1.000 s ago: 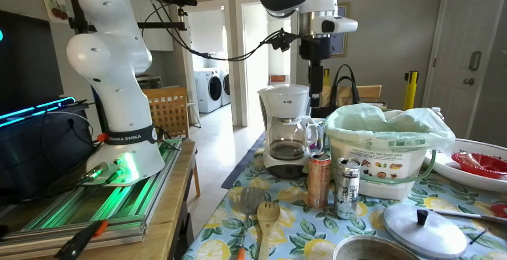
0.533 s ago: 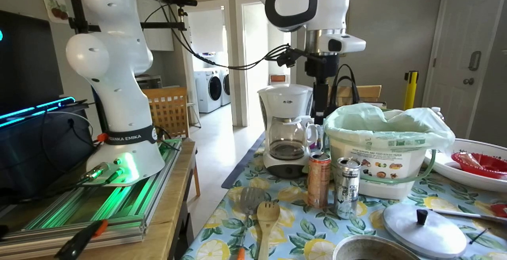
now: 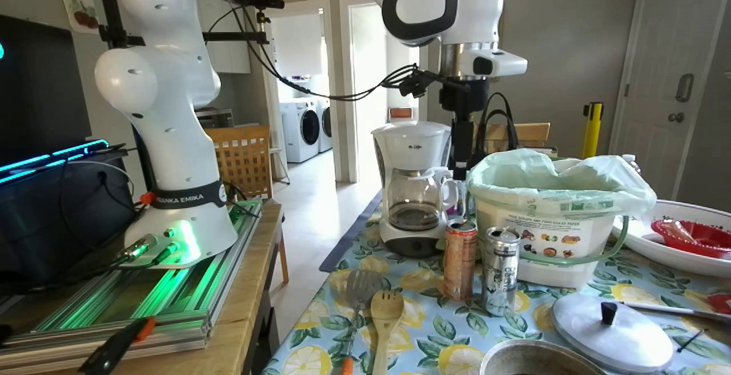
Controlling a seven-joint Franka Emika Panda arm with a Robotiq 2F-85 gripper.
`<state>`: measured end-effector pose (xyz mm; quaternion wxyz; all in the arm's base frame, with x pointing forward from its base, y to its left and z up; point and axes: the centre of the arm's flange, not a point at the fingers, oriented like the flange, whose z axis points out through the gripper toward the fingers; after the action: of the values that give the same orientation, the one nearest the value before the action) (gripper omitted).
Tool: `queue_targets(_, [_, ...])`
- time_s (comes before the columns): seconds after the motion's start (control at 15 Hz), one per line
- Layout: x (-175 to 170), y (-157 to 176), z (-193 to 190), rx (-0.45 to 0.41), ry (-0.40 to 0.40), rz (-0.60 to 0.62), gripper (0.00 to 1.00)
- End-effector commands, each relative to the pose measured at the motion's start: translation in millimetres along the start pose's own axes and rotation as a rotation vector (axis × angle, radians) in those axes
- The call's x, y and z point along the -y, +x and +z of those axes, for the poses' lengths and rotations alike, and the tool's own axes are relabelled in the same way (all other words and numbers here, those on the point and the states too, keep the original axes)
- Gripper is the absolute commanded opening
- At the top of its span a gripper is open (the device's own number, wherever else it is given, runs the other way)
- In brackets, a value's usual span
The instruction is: Put both cans into the bin
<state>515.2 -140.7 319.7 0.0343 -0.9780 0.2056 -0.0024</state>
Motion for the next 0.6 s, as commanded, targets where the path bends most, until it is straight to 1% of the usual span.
queue_targets(0.0, [-4,8,22,-0.016,-0.020,-0.012,1.00])
queue_targets(0.4, [-9,17,52,-0.073,-0.032,-0.021,1.00])
queue_targets(0.53, [-10,22,62,-0.082,-0.035,-0.044,1.00])
